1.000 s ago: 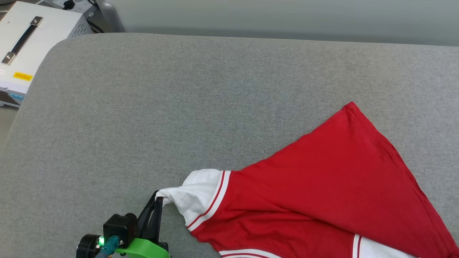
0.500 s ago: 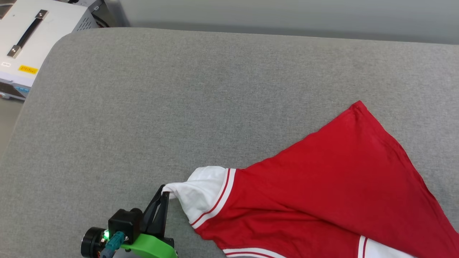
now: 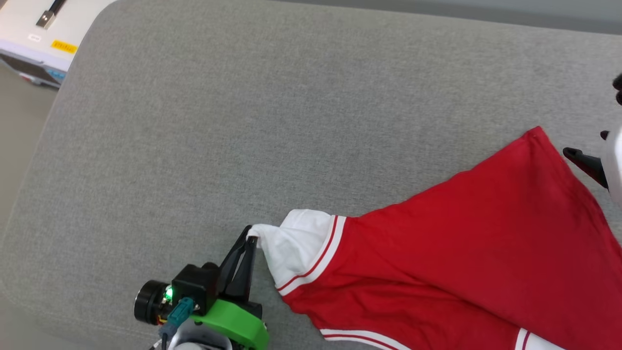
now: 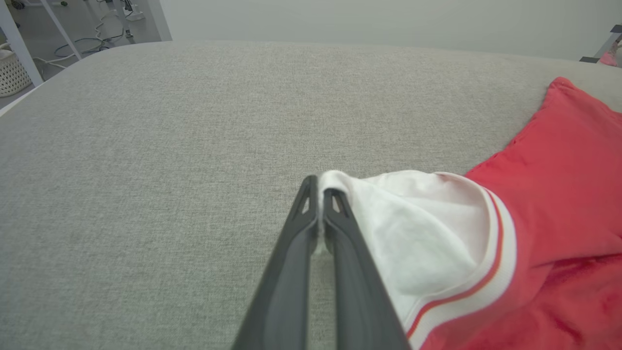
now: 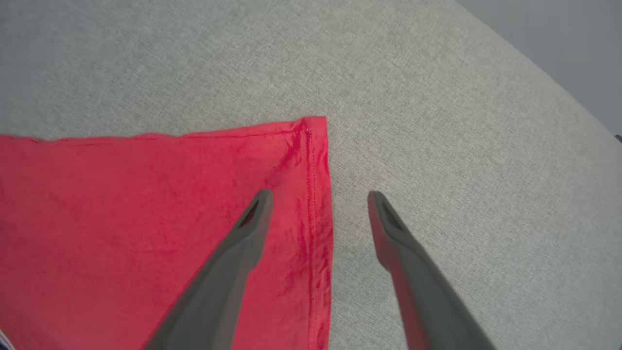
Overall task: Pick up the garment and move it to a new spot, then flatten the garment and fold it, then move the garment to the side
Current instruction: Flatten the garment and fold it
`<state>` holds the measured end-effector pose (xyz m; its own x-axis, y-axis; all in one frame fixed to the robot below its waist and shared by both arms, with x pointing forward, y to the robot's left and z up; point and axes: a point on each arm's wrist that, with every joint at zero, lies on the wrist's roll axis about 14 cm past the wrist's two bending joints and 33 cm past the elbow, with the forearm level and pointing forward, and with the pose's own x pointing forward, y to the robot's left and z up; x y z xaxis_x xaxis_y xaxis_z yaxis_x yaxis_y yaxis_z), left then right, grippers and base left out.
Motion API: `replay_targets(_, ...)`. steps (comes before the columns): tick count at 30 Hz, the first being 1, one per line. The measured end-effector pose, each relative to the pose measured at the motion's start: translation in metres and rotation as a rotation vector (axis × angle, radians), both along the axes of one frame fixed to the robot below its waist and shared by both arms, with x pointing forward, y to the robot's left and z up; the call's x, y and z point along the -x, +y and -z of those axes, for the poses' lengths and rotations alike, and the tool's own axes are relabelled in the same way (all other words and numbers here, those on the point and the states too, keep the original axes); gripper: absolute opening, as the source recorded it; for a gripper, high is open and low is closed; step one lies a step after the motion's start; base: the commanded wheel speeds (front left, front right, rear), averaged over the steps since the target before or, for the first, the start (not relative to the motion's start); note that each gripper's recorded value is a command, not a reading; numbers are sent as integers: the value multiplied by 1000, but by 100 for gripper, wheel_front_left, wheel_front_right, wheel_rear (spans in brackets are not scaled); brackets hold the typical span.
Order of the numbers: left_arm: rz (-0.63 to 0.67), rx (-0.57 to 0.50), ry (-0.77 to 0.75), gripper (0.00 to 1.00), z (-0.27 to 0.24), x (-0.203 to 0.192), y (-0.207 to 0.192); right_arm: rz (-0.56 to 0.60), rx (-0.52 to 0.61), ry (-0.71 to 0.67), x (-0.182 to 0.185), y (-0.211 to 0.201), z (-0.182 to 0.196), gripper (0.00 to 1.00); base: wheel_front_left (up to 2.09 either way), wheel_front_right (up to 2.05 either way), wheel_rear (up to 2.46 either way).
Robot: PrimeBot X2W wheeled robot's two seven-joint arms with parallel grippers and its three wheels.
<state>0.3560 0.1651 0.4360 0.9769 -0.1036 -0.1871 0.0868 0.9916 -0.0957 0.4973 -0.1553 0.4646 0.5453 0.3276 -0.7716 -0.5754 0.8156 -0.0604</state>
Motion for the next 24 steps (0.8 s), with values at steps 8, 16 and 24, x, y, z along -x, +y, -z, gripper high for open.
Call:
replay_targets(8,-22,7,21,0,9,-8,1,-17,100,139,-27,13,56,100,0,0,0)
replay_targets(16,-39,-1,58,0,24,-10,6,-56,172,251,-14,12,114,100,0,0,0)
replay_targets(24,-31,-5,51,0,24,-11,7,-27,79,207,-15,12,105,0,0,0,0)
